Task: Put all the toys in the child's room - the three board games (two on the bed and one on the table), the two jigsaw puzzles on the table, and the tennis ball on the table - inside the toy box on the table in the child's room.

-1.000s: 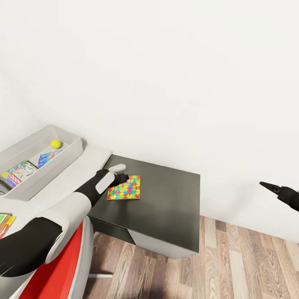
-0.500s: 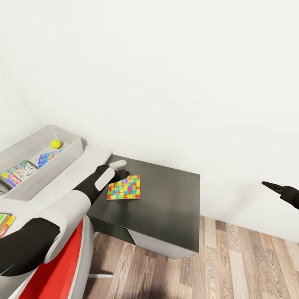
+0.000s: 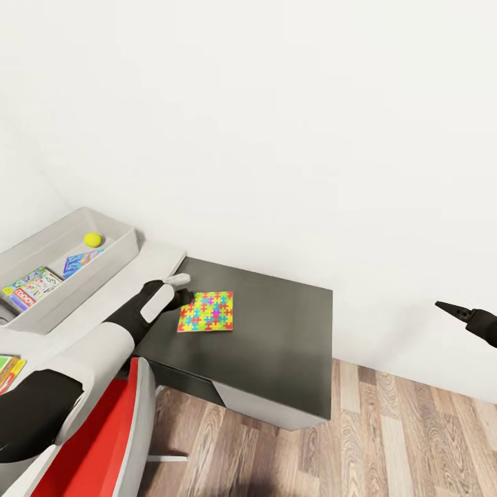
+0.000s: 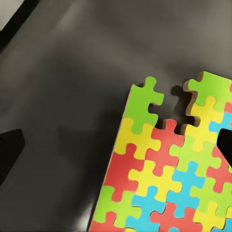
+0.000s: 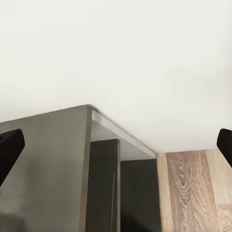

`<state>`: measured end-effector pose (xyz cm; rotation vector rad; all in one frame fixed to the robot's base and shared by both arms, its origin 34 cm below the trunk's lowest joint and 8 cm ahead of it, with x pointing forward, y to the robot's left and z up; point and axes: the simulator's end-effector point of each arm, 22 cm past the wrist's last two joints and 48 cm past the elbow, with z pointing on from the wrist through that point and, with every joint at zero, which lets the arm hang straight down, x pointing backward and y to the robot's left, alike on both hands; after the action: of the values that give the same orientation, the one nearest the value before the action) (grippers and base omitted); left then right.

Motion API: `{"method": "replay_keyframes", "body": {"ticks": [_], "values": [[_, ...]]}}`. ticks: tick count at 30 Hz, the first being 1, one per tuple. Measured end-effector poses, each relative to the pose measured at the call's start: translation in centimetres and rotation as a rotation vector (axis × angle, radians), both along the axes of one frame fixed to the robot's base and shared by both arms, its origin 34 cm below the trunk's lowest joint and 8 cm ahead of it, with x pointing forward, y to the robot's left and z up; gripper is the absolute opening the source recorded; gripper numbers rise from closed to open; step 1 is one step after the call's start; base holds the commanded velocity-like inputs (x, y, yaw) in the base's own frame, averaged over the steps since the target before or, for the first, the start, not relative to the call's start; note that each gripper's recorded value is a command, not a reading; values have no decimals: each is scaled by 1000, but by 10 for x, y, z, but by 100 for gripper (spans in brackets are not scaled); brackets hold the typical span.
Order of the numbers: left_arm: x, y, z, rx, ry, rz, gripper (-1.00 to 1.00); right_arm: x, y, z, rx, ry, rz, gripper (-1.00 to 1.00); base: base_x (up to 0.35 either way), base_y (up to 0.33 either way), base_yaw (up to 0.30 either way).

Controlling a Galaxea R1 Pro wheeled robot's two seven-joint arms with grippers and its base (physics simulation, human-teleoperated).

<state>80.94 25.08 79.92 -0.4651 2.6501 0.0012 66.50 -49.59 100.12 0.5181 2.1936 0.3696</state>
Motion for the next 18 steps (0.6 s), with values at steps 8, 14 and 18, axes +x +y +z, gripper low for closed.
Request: {"method": "replay_keyframes", "body": {"ticks": [8,14,18], "values": [[-2,2,-2,-3,3,1,100,0,-1,0,-1,-1,0,100,0,0,-213],[-7,3,-8,-2,14,4,100,0,-1,0,-1,-1,0,100,0,0,-232],[-11,5,-11,0,20,6,100,1,4,3,12,-11,15,100,0,0,-61]]}}
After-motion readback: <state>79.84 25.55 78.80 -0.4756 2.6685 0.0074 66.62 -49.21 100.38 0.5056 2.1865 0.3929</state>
